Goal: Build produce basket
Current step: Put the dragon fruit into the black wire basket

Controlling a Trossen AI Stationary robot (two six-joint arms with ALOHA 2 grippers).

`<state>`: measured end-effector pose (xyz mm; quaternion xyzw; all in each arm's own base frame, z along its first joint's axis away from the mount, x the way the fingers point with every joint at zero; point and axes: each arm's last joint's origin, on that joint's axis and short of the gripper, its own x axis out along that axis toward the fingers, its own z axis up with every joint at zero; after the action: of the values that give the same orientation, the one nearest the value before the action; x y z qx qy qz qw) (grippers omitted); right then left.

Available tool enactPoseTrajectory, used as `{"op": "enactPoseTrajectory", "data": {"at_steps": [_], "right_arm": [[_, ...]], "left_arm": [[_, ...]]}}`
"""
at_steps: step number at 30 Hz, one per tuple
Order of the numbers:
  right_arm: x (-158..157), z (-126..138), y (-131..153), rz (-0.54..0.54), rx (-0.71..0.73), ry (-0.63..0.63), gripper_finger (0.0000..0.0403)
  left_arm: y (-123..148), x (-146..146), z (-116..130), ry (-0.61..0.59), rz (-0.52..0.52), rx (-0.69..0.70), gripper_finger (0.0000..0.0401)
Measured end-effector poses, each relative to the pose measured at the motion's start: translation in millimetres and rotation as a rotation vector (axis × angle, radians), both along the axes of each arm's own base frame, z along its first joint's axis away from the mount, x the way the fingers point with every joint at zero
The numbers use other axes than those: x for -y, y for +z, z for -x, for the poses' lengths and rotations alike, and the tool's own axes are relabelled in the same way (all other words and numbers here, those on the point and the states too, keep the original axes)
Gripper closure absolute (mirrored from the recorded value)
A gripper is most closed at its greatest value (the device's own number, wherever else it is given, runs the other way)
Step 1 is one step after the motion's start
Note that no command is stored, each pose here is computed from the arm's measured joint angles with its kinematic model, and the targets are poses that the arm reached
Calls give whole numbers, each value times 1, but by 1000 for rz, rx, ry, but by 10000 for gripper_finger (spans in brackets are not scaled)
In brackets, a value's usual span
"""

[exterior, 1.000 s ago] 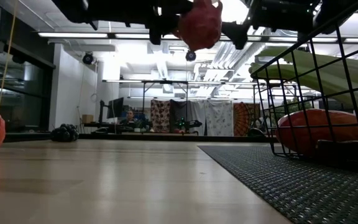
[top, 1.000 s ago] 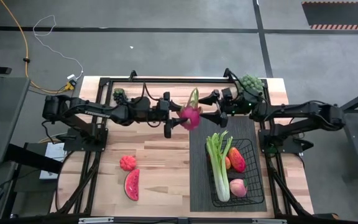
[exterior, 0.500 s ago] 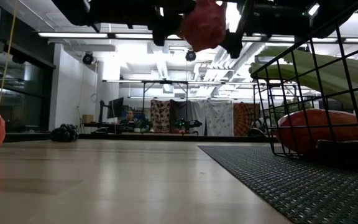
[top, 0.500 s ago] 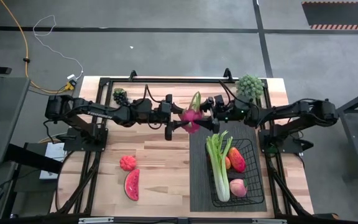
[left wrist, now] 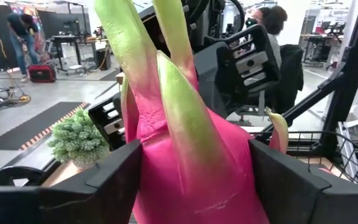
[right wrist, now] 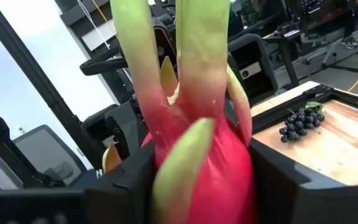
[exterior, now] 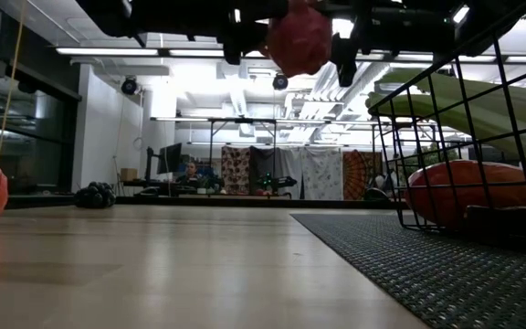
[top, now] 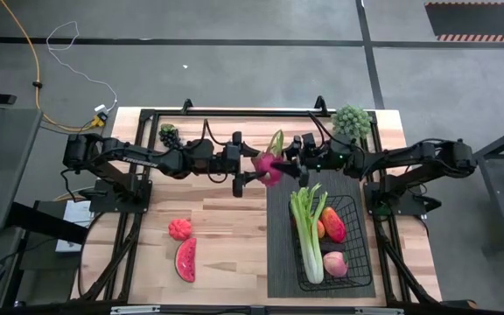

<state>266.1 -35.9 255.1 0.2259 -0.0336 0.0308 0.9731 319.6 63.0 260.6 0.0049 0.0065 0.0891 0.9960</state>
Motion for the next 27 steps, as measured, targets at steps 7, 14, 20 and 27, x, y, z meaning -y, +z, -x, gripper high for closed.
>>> {"op": "enactPoseTrajectory", "data": {"at_steps": [7, 14, 20, 27], "right_arm": [[7, 5, 3, 0, -8, -11, 244], [17, 41, 30, 74, -12, -63, 237], [9, 83, 57, 83, -183, -75, 237], [-4, 113, 105, 237, -297, -95, 237]], "left_arm": [[4, -7, 7, 27, 42, -24, 111], [34, -17, 46, 102, 57, -81, 110], [77, -8, 95, 124, 196, 57, 110], [103, 10, 125, 107, 130, 171, 110]]}}
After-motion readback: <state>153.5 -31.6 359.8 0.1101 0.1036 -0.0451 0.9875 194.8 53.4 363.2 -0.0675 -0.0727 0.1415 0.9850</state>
